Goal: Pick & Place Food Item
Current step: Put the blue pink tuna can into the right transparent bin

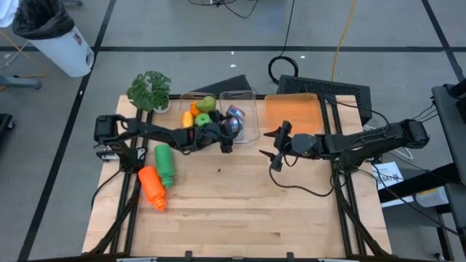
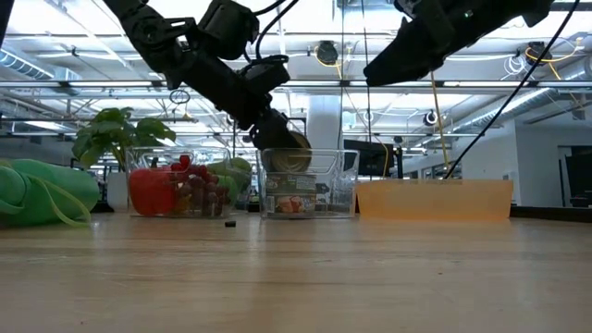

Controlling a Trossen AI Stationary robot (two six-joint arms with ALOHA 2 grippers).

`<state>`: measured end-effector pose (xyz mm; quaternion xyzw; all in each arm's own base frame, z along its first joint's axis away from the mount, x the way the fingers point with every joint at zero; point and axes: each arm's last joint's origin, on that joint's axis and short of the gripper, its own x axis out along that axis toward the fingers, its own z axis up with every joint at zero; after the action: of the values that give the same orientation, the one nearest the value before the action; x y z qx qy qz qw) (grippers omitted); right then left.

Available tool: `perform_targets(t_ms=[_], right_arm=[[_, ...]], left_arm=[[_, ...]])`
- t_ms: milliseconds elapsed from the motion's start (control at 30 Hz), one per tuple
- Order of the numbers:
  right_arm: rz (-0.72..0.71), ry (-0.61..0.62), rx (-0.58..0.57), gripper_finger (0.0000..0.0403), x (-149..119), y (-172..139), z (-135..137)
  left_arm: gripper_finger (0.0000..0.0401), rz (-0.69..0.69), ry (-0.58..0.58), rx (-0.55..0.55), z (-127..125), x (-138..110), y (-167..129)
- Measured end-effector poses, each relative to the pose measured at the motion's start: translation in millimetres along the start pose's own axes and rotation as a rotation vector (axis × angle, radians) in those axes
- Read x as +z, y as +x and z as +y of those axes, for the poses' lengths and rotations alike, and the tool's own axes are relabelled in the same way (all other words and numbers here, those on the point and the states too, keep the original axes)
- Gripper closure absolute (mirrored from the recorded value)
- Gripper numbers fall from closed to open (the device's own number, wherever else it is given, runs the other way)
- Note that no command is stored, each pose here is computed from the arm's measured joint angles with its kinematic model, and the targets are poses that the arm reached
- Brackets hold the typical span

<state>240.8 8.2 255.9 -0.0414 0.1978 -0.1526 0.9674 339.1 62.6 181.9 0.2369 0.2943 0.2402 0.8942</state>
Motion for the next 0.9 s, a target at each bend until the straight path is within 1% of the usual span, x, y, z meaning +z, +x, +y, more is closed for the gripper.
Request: perform_targets(t_ms=[100, 167, 267, 467, 633, 767, 900], right_arm=[[0.0, 0.0, 0.0, 0.0108, 0, 0, 0], [0.0, -0.001, 0.0, 0.0108, 0, 0, 0], [0.0, -0.002, 0.0, 0.0108, 0, 0, 0], [0.0, -0.006, 0.0, 0.0108, 0, 0, 0], [0.0, 0.0, 0.0, 0.0108, 0, 0, 0], [0.0, 0.002, 0.0, 0.0108, 0, 0, 0], [0.0, 0.002, 0.0, 0.0108, 0, 0, 0]], left_arm=[[0.0067, -0.01, 0.012, -0.02, -4, 1, -2], [0.0074, -0.02, 0.037, -0.041, -7, 2, -3], [0.0087, -0.037, 0.046, -0.075, -12, 4, -5], [0.0107, -0.053, 0.049, -0.099, -19, 8, -11], [0.012, -0.076, 0.096, -0.111, -22, 13, -18], [0.0128, -0.088, 0.091, -0.124, -25, 15, -21], [0.0135, -0.086, 0.092, -0.158, -26, 14, -22]])
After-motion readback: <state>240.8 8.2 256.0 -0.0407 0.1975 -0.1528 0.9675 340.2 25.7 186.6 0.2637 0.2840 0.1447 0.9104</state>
